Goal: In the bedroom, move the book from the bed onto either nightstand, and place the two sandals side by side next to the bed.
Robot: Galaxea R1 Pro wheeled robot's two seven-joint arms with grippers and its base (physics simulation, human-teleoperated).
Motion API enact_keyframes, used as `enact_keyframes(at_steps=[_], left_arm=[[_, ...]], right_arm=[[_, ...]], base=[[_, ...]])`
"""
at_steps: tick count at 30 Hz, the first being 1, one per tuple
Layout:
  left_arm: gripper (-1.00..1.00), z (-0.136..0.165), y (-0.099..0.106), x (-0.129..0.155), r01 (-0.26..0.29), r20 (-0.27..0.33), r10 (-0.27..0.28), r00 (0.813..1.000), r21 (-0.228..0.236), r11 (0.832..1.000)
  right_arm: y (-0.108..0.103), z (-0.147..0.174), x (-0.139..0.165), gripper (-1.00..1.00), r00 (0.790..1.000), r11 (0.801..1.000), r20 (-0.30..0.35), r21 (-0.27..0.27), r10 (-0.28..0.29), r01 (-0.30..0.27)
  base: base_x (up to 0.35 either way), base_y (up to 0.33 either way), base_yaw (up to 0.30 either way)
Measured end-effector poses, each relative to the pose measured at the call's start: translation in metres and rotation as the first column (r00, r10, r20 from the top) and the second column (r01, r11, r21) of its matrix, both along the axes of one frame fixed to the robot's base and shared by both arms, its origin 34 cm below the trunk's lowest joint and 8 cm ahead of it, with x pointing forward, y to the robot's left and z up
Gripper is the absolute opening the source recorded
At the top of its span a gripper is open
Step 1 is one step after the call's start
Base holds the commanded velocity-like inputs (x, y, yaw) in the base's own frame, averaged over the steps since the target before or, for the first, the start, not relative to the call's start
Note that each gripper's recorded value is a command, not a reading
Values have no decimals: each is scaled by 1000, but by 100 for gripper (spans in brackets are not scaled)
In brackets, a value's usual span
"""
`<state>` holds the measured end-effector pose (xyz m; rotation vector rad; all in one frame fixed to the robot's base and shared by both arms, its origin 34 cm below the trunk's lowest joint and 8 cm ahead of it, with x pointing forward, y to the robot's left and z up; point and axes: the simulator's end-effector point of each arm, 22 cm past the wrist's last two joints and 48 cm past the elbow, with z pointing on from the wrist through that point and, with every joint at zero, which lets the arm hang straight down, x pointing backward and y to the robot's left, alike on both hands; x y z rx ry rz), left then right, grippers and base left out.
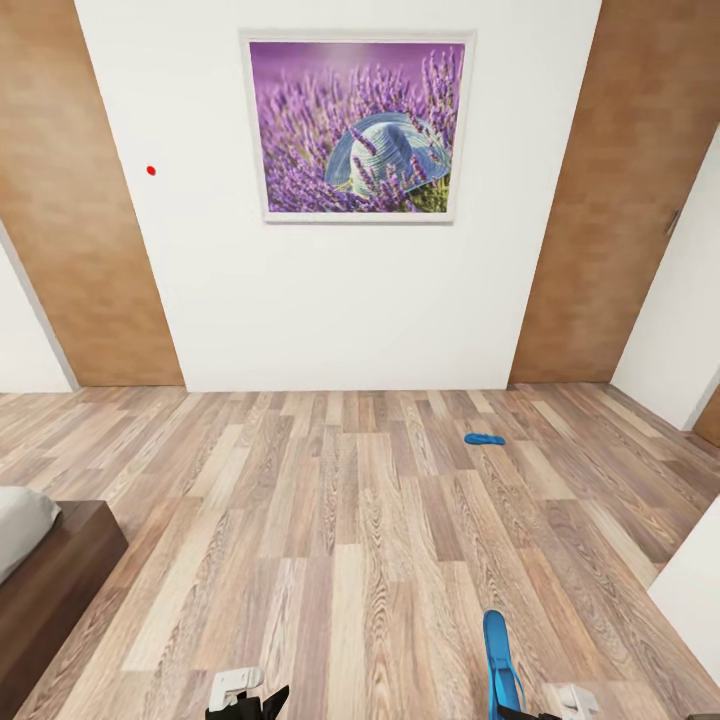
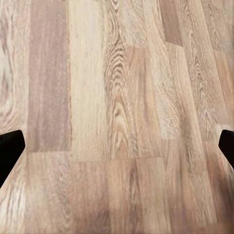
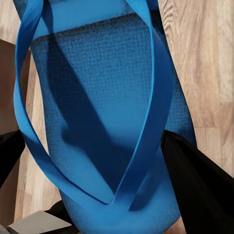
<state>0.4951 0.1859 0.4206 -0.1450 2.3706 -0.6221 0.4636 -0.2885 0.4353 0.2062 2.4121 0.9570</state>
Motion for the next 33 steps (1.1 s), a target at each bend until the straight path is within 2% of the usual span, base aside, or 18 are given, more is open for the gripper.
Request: enact_keyframes(at_steps=[28, 33], left_arm=[[100, -12, 0, -8, 0, -32, 0, 999, 0, 1000], [100, -11, 1, -8, -1, -31, 1, 1000, 1, 1000]], right_arm=[[0, -11, -8, -100, 1000, 1000, -32, 0, -1, 1], [0, -11, -8, -100, 1000, 1000, -32, -1, 0, 0]], base=[[0, 0, -3], [197, 0, 0]])
